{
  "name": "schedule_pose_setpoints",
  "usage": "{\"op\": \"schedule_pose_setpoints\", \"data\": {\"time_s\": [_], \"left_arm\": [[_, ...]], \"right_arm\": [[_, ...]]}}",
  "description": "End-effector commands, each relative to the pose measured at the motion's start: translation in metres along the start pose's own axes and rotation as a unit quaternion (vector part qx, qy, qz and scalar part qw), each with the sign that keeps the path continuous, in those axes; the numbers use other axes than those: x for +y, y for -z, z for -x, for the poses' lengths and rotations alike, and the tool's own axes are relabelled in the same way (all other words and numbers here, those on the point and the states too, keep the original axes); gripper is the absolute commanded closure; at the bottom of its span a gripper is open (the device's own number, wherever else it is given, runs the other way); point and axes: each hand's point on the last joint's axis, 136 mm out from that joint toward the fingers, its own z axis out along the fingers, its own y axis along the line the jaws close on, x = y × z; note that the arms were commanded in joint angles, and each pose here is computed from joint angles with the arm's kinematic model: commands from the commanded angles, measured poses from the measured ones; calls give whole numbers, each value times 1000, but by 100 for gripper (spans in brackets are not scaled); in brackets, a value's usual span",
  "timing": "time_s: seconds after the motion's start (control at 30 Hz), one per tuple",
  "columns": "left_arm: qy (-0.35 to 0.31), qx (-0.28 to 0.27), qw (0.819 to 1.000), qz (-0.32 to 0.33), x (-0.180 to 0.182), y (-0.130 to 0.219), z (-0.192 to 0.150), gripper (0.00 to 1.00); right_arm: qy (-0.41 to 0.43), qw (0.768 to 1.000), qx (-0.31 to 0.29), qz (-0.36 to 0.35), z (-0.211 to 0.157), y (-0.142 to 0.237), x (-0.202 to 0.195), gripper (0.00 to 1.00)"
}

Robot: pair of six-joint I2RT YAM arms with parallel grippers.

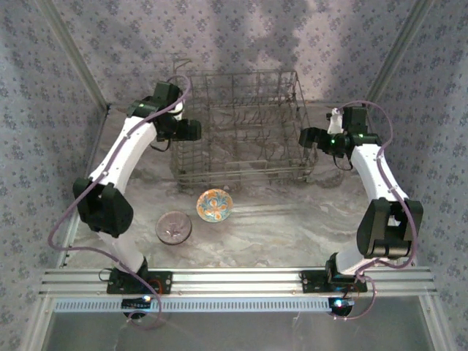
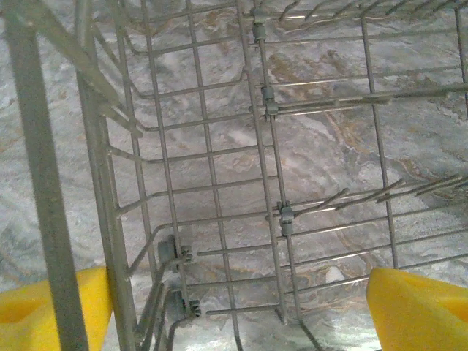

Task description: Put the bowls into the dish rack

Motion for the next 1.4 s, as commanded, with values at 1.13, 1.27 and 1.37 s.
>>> {"op": "schedule_pose_setpoints", "data": {"time_s": [1.13, 1.27, 1.37], "left_arm": [[-121, 11, 983, -137, -223, -2, -38, 11], [-115, 11, 984, -132, -231, 3, -45, 10], [-118, 12, 985, -129, -235, 9, -52, 10]], "right_arm": [[-144, 979, -76, -122, -30, 101, -85, 1], [-164, 975, -78, -130, -47, 116, -84, 1], [-175, 976, -68, -115, -62, 115, -79, 1]]}}
